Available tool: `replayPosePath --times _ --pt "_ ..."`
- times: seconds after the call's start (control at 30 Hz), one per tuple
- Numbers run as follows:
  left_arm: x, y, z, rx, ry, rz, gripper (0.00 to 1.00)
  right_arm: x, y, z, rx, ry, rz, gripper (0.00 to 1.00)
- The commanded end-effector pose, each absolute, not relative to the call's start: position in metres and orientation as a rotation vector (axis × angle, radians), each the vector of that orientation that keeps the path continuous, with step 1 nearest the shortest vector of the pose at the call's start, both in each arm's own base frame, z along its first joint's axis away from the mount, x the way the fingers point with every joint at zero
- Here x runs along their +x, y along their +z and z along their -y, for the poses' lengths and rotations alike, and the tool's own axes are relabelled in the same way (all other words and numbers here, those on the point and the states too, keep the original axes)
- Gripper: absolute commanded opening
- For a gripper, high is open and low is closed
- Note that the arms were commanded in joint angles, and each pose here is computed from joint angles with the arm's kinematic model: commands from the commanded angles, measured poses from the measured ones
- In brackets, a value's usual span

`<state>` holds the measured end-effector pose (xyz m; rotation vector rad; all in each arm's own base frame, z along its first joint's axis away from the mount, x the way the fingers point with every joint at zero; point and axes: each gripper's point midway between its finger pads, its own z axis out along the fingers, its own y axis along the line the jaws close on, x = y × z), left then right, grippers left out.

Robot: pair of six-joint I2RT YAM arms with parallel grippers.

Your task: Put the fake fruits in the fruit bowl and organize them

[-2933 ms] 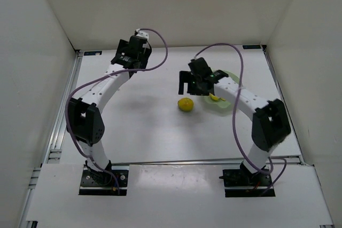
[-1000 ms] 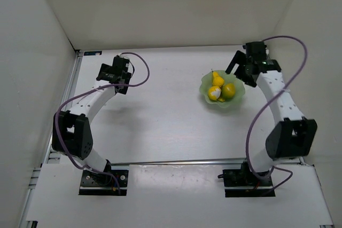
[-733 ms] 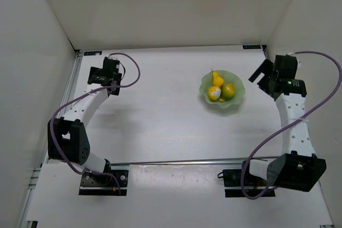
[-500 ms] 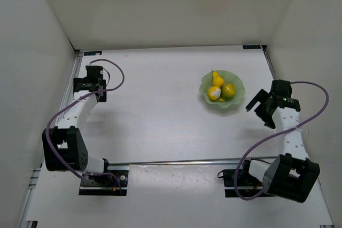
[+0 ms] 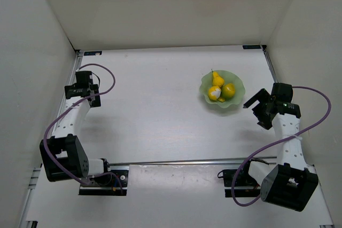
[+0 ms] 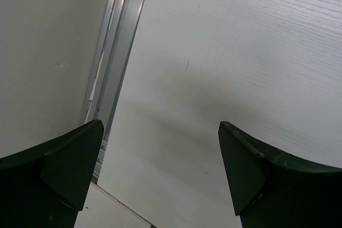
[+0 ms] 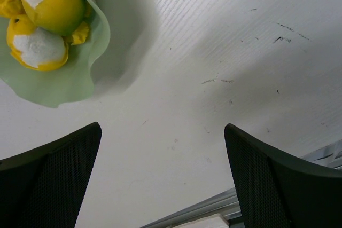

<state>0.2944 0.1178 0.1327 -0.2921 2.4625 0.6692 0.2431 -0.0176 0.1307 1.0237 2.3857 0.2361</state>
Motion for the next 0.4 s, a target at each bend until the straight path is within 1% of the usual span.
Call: replayPosePath --times 0.0,0.37 --pt "0.2991 0.1526 -0.1189 -0.322 0.621 -2.400 1.00 0.2530 0.1428 0.0168 1.024 0.275 -2.338 1.00" --pt "0.2948 0.1474 -0.1198 -0.341 0.613 -2.417 1.00 0.2557 0.1493 0.0147 0.992 0.303 -2.291 1.00"
